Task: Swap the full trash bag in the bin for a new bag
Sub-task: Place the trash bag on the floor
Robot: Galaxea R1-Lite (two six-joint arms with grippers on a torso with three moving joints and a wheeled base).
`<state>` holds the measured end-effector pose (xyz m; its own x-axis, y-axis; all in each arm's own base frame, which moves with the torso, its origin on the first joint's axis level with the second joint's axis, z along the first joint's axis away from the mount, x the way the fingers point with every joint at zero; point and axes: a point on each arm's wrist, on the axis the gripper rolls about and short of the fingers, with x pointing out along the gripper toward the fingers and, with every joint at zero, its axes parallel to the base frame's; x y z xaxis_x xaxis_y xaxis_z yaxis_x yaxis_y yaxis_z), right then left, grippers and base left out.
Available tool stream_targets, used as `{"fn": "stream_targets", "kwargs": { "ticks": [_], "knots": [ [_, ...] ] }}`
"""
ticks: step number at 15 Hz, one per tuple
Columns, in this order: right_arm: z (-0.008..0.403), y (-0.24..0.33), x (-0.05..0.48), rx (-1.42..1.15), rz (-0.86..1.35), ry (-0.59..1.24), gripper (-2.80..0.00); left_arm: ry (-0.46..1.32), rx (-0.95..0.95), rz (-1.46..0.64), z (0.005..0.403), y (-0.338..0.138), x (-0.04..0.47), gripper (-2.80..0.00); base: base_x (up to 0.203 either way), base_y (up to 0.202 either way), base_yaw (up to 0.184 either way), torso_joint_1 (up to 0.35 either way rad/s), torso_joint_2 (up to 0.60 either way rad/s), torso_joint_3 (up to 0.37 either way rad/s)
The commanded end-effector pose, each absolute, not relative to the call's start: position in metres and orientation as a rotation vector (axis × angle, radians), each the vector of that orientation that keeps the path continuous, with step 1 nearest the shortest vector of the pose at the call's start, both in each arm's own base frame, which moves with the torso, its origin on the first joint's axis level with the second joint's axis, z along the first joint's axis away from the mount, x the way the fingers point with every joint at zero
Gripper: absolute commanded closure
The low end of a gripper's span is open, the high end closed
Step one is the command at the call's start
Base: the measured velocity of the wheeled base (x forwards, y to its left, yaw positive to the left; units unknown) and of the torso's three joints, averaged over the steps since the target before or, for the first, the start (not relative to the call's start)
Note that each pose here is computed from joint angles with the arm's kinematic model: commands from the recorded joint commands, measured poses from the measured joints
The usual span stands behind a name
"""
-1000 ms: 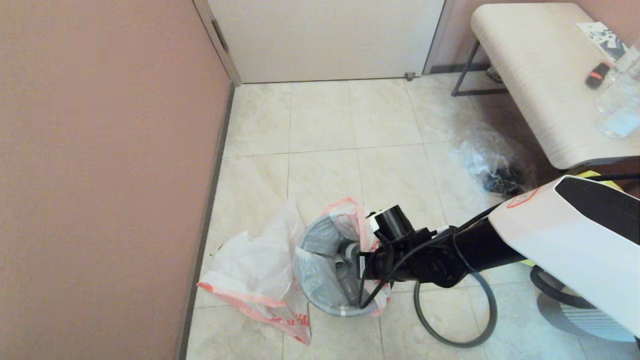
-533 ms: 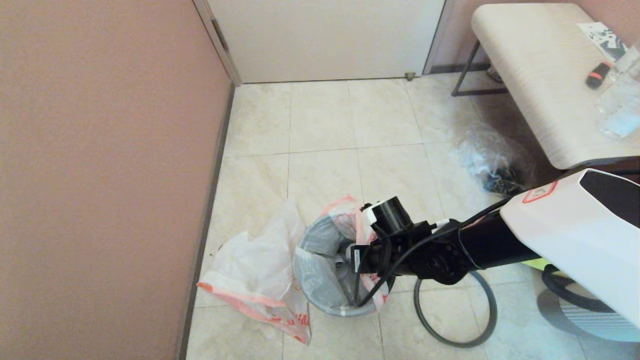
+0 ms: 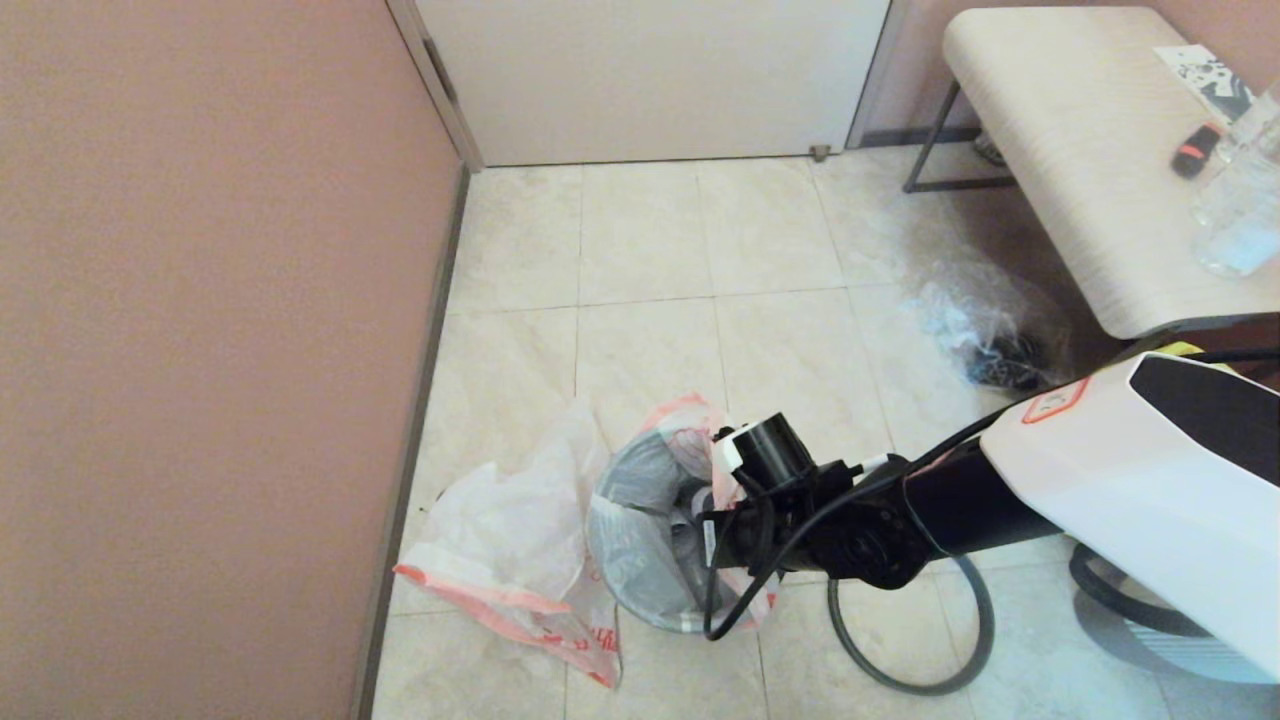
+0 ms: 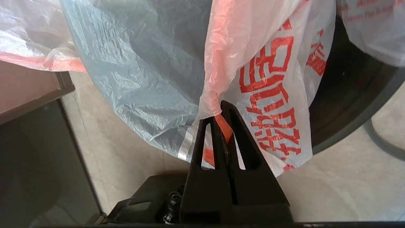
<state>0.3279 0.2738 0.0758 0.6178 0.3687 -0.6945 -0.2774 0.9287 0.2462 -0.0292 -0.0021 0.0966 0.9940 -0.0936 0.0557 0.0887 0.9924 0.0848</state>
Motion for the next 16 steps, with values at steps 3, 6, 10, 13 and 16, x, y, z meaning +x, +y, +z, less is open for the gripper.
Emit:
{"fn": "stream_targets", "kwargs": {
  "ticks": [3,6,10,13,16],
  "knots": [
    [0.079,0.275,0.329,0.122,0.380,0.812,0.00,-0.006,0.077,-0.153,0.160,-0.004,-0.012,0.00,0.000,0.000,0.000,0.000,0.00,0.000],
    [0.081,0.274,0.330,0.126,0.376,0.807,0.00,0.175,0.056,-0.286,0.204,-0.006,0.046,0.00,0.000,0.000,0.000,0.000,0.00,0.000],
    [0.077,0.267,0.337,0.130,0.353,0.813,0.00,0.454,0.072,-0.571,0.206,-0.046,0.138,0.00,0.000,0.000,0.000,0.000,0.00,0.000],
    [0.077,0.262,0.341,0.130,0.345,0.810,0.00,0.602,0.085,-0.669,0.169,-0.091,0.195,0.00,0.000,0.000,0.000,0.000,0.00,0.000],
    [0.074,0.256,0.346,0.130,0.331,0.815,0.00,0.697,0.068,-0.675,0.124,-0.123,0.241,0.00,0.000,0.000,0.000,0.000,0.00,0.000]
  ]
}}
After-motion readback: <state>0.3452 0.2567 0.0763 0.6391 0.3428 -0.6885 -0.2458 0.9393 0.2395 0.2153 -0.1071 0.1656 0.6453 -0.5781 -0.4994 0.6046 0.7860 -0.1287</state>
